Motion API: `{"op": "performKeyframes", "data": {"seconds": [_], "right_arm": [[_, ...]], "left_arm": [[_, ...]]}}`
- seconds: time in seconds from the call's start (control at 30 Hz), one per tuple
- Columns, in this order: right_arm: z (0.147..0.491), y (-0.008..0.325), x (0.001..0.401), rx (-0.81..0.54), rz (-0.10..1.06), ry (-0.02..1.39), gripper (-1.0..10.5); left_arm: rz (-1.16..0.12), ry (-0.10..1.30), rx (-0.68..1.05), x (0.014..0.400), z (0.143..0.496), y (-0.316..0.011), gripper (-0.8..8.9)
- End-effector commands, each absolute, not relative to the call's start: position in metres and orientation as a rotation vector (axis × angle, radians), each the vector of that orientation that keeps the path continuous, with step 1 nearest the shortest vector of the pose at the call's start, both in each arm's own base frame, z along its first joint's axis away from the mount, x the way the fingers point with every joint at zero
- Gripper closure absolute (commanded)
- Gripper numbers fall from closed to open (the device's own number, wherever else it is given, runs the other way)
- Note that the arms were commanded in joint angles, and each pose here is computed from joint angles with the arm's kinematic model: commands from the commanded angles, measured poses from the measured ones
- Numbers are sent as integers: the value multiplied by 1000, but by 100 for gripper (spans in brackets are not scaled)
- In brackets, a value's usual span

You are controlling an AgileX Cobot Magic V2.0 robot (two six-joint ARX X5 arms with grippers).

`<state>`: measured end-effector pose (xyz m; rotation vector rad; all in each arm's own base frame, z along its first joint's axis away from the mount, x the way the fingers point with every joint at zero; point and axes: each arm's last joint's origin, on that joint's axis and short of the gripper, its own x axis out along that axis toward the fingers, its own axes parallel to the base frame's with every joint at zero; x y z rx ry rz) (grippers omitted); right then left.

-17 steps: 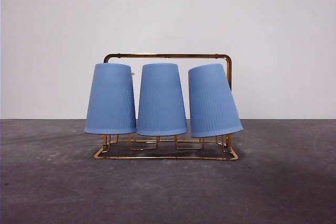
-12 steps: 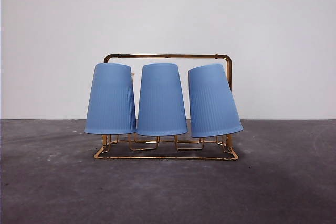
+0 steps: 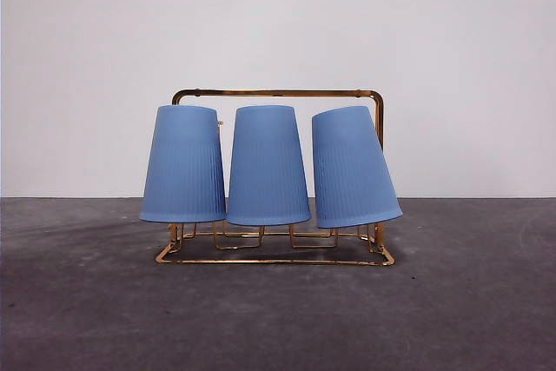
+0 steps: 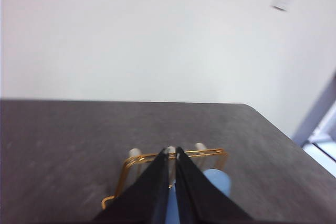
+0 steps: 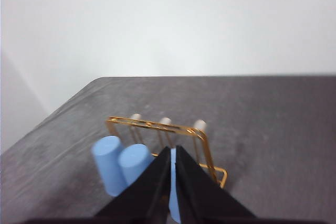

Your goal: The left arm pick up the left cup on cup holder and place it on desk, then the right arm insert the right cup into the first cup, and then the left arm insert the mid cup into the first cup

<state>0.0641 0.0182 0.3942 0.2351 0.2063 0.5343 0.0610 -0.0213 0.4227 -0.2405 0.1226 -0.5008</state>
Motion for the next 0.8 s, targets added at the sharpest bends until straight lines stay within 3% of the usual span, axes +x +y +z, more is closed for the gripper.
{"op": "performKeyframes", "data": {"seconds": [0.03, 0.17, 0.37, 0.53, 0.63, 0.8], "right_arm": [[420, 20, 52, 115, 590, 155, 937], [439, 22, 43, 76, 664, 190, 936], [444, 25, 39, 58, 775, 235, 936], [444, 26, 39, 56, 783, 236, 935], [444, 26, 39, 59, 782, 237, 909], [444, 26, 41, 81, 780, 251, 596]], "left_arm": [[-553, 59, -147, 49, 452, -21, 797], [-606, 67, -113, 37, 470, -21, 797], [-755, 172, -59, 30, 465, -23, 797], [-765, 182, -20, 30, 463, -23, 768], [-764, 181, -20, 30, 463, -23, 651], [-759, 180, -19, 31, 463, -23, 365]]}}
